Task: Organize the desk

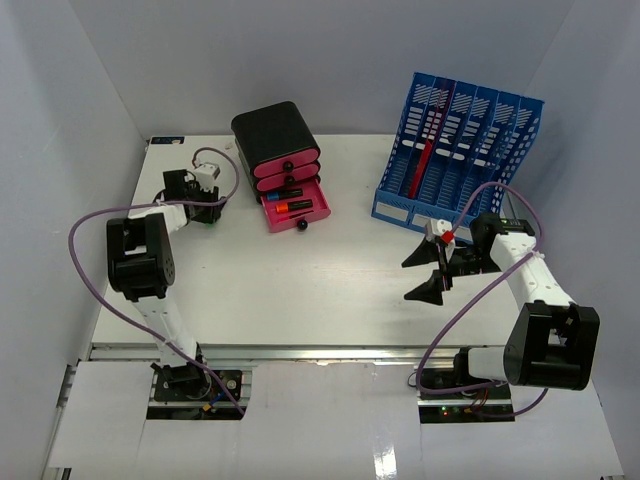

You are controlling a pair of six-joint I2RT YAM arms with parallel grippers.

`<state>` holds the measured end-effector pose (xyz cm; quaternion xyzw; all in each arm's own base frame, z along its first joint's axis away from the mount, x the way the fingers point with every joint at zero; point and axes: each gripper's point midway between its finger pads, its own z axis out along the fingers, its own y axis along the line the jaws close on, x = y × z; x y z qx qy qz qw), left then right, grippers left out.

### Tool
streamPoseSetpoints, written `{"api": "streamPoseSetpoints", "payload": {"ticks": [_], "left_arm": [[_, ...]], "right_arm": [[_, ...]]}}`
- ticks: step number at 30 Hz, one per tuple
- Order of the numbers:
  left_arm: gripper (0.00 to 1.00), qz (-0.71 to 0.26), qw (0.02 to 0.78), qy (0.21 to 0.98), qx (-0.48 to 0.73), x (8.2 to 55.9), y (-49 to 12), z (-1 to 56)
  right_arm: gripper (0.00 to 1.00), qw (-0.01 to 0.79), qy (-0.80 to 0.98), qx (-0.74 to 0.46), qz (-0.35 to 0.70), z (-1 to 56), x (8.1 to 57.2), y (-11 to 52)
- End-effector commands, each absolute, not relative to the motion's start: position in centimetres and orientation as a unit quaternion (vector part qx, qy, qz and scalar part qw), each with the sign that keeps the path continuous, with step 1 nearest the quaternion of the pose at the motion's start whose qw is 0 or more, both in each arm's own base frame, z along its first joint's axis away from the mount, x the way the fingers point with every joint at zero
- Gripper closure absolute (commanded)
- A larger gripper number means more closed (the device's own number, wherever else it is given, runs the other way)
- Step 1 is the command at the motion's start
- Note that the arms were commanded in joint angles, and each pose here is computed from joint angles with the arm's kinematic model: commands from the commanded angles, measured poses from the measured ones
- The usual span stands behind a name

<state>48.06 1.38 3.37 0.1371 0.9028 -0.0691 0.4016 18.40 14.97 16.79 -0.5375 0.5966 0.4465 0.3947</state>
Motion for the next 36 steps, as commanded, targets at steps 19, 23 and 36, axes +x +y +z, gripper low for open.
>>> {"api": "streamPoseSetpoints", "payload": {"ticks": [19,23,36], "left_arm": [[0.89,-0.488,0.348,0.792,0.117,33.0,-18.9,18.6],[0.89,-0.318,0.373,0.837,0.244,34.9,-20.6,14.9],[0.89,-0.051,0.453,0.800,0.390,46.6,-18.9,14.3]], "right_arm": [[0.10,0.458,0.600,-0.529,0.387,17.3,20.9,15.1],[0.10,0.456,0.602,-0.526,0.390,17.2,20.7,15.2],[0.10,0.441,0.610,-0.525,0.398,16.4,20.9,15.1]]}}
